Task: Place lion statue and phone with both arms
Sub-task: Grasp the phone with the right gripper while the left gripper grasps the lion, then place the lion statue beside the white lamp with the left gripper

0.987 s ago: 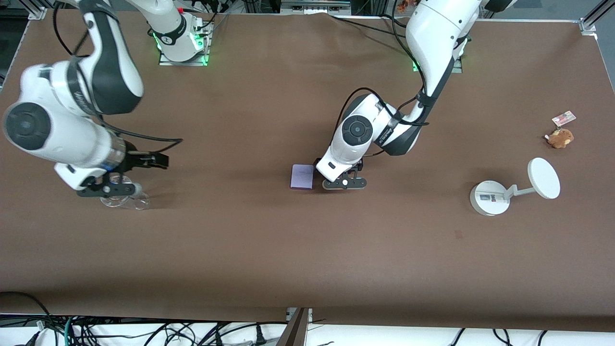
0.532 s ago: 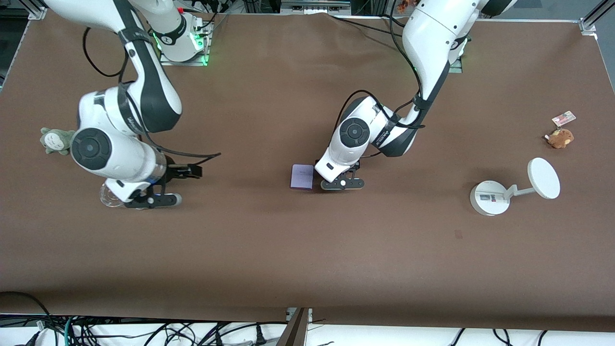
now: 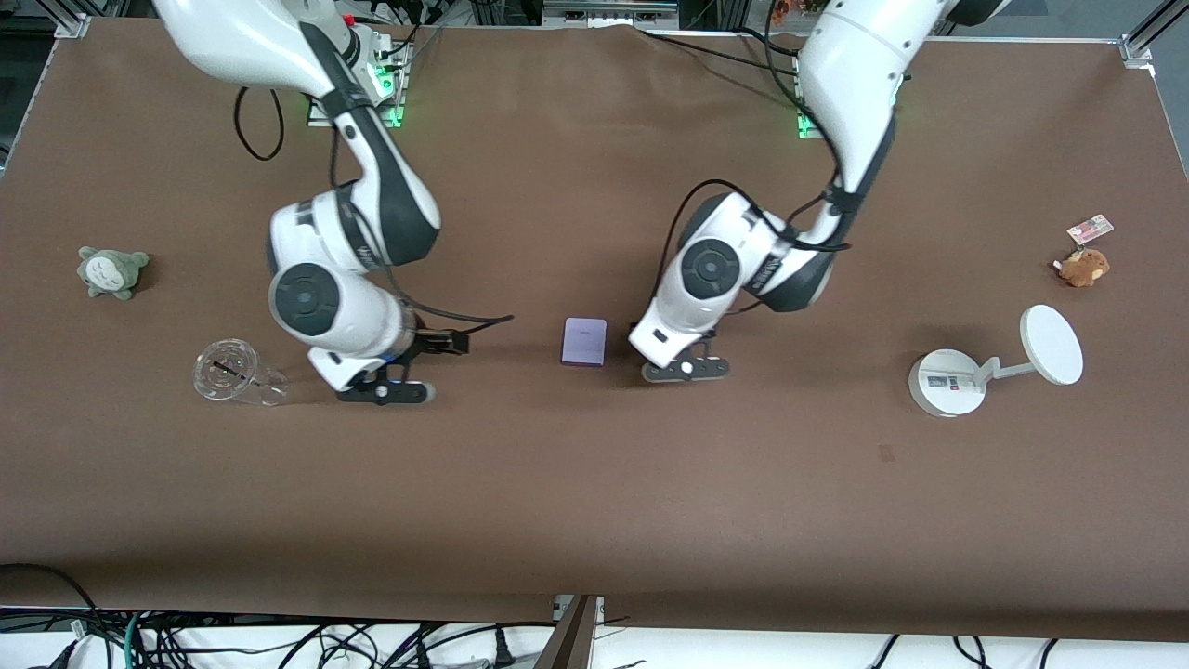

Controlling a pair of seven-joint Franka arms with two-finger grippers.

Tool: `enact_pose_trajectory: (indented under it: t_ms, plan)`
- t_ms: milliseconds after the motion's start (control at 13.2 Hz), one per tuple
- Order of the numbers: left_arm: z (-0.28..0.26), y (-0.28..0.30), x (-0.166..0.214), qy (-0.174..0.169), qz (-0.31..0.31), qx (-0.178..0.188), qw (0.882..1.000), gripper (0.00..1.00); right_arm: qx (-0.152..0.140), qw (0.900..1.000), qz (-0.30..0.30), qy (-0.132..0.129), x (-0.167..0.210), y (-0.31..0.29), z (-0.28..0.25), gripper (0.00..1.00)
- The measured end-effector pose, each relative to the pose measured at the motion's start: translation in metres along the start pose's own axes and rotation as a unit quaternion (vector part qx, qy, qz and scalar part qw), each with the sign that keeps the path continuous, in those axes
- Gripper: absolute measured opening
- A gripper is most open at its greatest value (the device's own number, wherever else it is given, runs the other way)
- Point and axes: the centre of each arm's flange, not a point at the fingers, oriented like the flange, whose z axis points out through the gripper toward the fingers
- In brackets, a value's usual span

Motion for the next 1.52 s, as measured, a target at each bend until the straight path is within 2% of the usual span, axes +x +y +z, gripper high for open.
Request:
enact_pose_trajectory:
  t_ms: [304,456,684,911,1215,1519]
  plan:
    - [-0.087,-0.12,0.041,-0.037,0.014,0.019,0.999,0.33,0.004,0.999,0.047,0.02,-0.019,-0.064,0.049,1.0]
    - [-0.099,-0.197,0.063,-0.051,0.02,0.02,0.998,0.33,0.013,0.997,0.069,0.037,-0.033,-0.099,0.072,1.0]
    - [-0.088,-0.285,0.079,-0.062,0.027,0.054,0.996,0.33,0.029,0.995,0.08,0.057,-0.052,-0.146,0.094,1.0]
    - [-0.062,-0.315,0.076,-0.066,0.034,0.057,0.996,0.33,0.032,0.996,0.064,0.06,-0.071,-0.184,0.106,1.0]
    - [-0.008,-0.334,0.066,-0.034,0.047,0.049,0.997,0.33,0.025,0.997,0.048,0.058,-0.083,-0.201,0.124,1.0]
    - [0.017,-0.349,0.058,-0.02,0.063,0.07,0.995,0.33,0.009,0.997,0.032,0.063,-0.088,-0.205,0.139,1.0]
